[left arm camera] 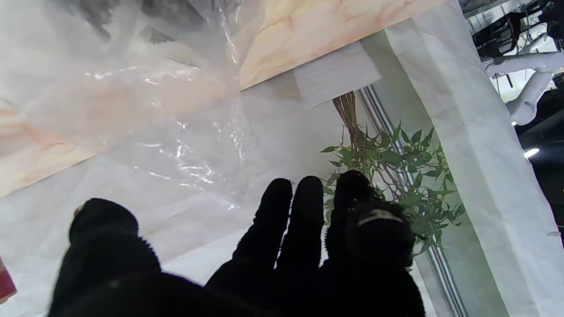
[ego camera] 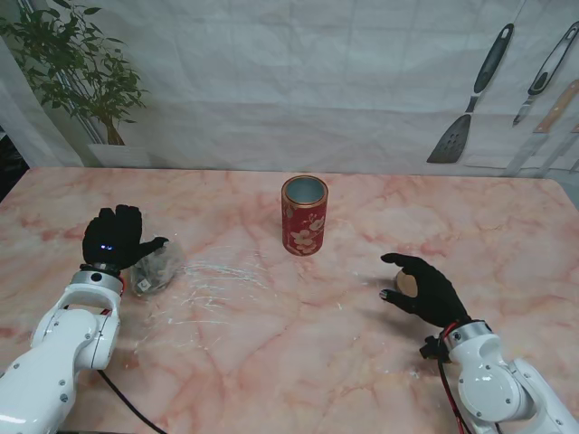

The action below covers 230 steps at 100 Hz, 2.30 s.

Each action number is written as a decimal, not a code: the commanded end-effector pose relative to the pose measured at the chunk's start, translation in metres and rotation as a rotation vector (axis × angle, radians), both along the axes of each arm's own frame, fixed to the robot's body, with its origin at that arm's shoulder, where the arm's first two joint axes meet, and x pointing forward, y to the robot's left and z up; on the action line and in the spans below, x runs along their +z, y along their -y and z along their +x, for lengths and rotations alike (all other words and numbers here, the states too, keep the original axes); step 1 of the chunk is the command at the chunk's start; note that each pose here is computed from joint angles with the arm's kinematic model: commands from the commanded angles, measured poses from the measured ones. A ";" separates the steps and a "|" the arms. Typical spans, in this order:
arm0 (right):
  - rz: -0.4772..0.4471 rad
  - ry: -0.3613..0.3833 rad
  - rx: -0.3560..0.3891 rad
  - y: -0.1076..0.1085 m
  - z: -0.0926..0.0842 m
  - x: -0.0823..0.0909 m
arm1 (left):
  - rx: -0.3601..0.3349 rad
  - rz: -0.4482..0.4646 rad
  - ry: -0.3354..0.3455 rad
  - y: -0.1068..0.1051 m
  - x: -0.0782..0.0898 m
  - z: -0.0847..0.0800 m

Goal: Insert tea bags into the tea bag box

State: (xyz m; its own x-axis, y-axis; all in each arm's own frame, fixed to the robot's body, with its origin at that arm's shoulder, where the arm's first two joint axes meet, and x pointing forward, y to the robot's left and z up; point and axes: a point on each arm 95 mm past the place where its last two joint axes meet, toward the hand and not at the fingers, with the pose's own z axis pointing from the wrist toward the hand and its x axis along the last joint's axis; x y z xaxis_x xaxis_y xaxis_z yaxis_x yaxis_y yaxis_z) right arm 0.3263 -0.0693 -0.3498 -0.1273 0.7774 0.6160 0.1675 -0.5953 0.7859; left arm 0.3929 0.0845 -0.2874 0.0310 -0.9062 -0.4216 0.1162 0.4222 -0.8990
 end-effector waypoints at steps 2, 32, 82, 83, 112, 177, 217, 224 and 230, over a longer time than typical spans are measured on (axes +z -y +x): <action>0.003 -0.022 0.012 -0.003 -0.003 -0.005 | 0.011 -0.010 0.003 -0.002 -0.006 0.003; 0.009 -0.031 0.013 -0.004 -0.004 -0.008 | 0.076 0.006 -0.011 0.001 -0.019 0.008; 0.013 -0.040 0.016 -0.005 -0.004 -0.011 | 0.070 0.072 0.038 0.008 -0.030 0.019; 0.014 -0.040 0.016 -0.005 -0.004 -0.011 | 0.070 0.074 0.039 0.008 -0.029 0.019; 0.020 -0.047 0.017 -0.005 -0.005 -0.013 | 0.067 0.102 0.079 0.009 -0.029 0.018; 0.035 -0.056 0.023 -0.005 -0.004 -0.015 | 0.019 -0.108 0.102 0.014 -0.036 0.019; 0.039 -0.071 0.025 -0.004 -0.003 -0.016 | 0.040 -0.616 0.055 0.022 -0.035 0.017; 0.038 -0.073 0.023 -0.004 -0.003 -0.016 | 0.041 -0.681 0.050 0.022 -0.035 0.017; 0.038 -0.074 0.019 -0.003 -0.003 -0.016 | 0.045 -0.755 0.027 0.024 -0.035 0.016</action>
State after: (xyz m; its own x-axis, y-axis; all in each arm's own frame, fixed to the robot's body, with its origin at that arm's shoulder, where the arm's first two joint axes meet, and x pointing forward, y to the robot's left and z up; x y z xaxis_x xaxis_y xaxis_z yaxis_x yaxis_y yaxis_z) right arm 0.3237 -0.0666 -0.3648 -0.0984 0.7500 0.6541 0.2245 -0.6236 0.7488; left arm 0.4101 0.0661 -0.3230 0.0837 -0.9628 0.2568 0.1736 -0.2397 -0.9552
